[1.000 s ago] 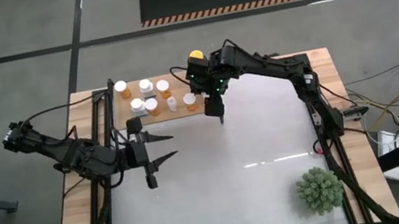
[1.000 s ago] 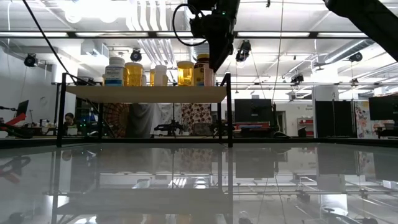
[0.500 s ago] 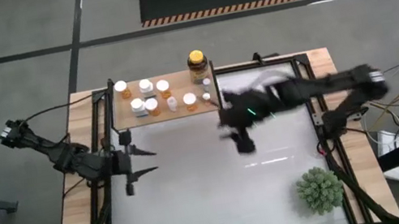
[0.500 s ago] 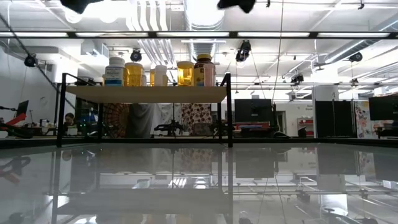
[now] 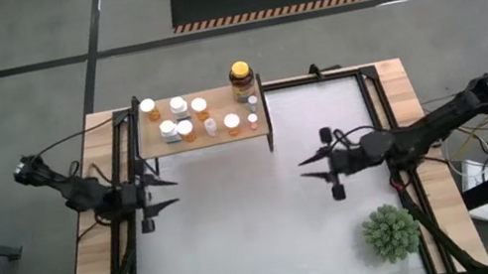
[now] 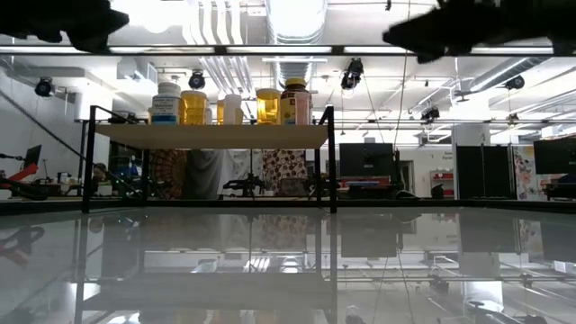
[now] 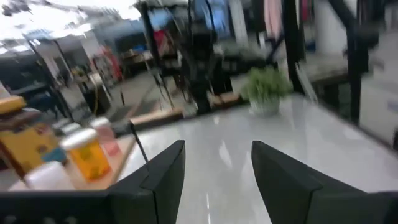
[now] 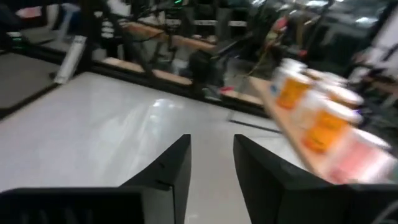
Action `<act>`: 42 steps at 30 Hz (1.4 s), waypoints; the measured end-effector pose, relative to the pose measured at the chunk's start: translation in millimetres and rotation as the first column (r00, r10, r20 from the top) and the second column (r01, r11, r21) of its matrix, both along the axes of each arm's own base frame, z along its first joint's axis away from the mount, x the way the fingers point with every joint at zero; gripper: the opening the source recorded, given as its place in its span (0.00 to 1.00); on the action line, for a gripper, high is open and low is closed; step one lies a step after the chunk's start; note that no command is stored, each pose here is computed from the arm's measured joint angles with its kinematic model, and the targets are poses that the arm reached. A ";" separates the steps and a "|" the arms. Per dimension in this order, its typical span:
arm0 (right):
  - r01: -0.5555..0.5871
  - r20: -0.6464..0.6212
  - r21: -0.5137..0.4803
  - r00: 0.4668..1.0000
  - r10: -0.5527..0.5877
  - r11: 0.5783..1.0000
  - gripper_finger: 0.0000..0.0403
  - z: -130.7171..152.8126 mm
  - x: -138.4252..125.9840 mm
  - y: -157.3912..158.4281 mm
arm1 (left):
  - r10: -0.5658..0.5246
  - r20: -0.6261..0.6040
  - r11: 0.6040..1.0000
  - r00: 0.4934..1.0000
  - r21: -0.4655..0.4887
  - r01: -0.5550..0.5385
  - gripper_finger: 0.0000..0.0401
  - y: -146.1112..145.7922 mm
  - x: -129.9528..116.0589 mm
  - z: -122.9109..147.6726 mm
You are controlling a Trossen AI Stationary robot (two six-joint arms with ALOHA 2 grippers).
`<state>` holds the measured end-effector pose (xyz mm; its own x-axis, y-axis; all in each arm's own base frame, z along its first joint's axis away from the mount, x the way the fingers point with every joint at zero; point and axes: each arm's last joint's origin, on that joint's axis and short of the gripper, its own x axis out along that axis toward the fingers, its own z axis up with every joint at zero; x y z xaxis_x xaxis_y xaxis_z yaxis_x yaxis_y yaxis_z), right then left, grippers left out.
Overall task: Pick and place medicine bottles onto shelf by color
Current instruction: Return to Home Position
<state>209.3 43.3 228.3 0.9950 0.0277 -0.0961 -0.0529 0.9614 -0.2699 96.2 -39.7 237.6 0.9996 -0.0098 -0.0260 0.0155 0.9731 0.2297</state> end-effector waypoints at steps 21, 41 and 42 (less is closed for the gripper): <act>0.089 0.390 0.021 0.917 -0.090 0.996 0.12 -28.5 -98.3 -45.2 | 0.087 0.044 0.996 0.995 -0.001 -0.087 0.42 5.5 -5.1 -57.0; 0.199 0.295 0.110 0.929 -0.223 0.974 0.12 -39.7 -106.9 -49.8 | 0.089 -0.116 0.991 0.989 0.111 -0.076 0.42 -0.7 5.3 -84.8; 0.217 0.272 0.102 0.933 -0.237 0.971 0.12 -42.3 -107.8 -50.4 | 0.089 -0.121 0.991 0.989 0.115 -0.076 0.42 -0.8 5.6 -85.5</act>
<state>101.5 -7.1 186.0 0.9617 -0.2056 0.1811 0.2372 0.9557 -0.1743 101.8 -40.5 152.1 0.9855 0.0825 -0.1482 -0.0282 0.9413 0.3363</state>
